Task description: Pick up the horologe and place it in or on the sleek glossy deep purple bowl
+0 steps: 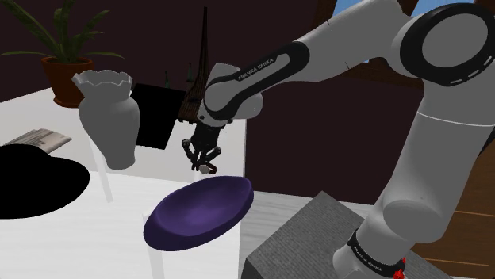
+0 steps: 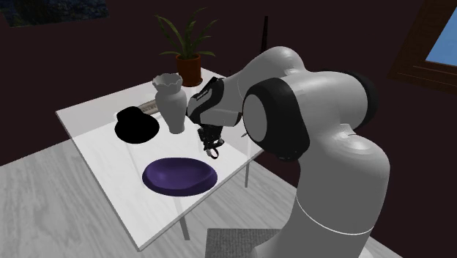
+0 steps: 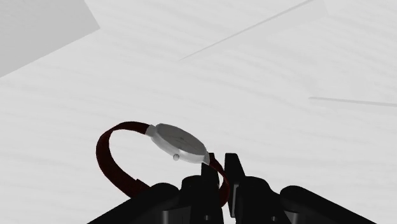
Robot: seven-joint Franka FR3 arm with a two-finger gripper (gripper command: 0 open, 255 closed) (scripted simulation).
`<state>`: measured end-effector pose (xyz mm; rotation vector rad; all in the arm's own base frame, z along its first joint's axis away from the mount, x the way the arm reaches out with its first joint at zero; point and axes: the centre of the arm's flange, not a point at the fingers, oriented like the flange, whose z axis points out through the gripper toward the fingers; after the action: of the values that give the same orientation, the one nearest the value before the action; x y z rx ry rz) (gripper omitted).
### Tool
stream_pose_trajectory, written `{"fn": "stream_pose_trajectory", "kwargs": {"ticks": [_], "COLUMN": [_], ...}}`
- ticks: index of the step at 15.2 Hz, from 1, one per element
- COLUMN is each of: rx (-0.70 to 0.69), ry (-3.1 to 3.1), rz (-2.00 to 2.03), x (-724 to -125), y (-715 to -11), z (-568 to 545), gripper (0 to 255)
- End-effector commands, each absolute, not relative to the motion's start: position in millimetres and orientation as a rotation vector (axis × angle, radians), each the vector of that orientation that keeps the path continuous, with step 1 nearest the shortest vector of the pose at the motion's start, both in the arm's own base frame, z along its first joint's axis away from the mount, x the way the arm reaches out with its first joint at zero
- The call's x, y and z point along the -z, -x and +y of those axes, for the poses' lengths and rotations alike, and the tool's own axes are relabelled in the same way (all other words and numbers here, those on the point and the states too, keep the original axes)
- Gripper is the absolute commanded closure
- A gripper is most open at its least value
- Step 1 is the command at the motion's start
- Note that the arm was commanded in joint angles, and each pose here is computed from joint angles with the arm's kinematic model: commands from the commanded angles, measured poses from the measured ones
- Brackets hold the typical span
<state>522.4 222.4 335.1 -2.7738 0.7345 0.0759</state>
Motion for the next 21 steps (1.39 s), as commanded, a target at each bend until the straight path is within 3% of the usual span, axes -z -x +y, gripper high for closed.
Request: {"fn": "stream_pose_trajectory", "kwargs": {"ticks": [1, 21], "rx": [-0.076, -0.076], "ry": [2.774, 2.774], "rz": [0.735, 0.734], "x": [-335, -435], "y": [-522, -522], "z": [222, 222], "gripper": [255, 255]}}
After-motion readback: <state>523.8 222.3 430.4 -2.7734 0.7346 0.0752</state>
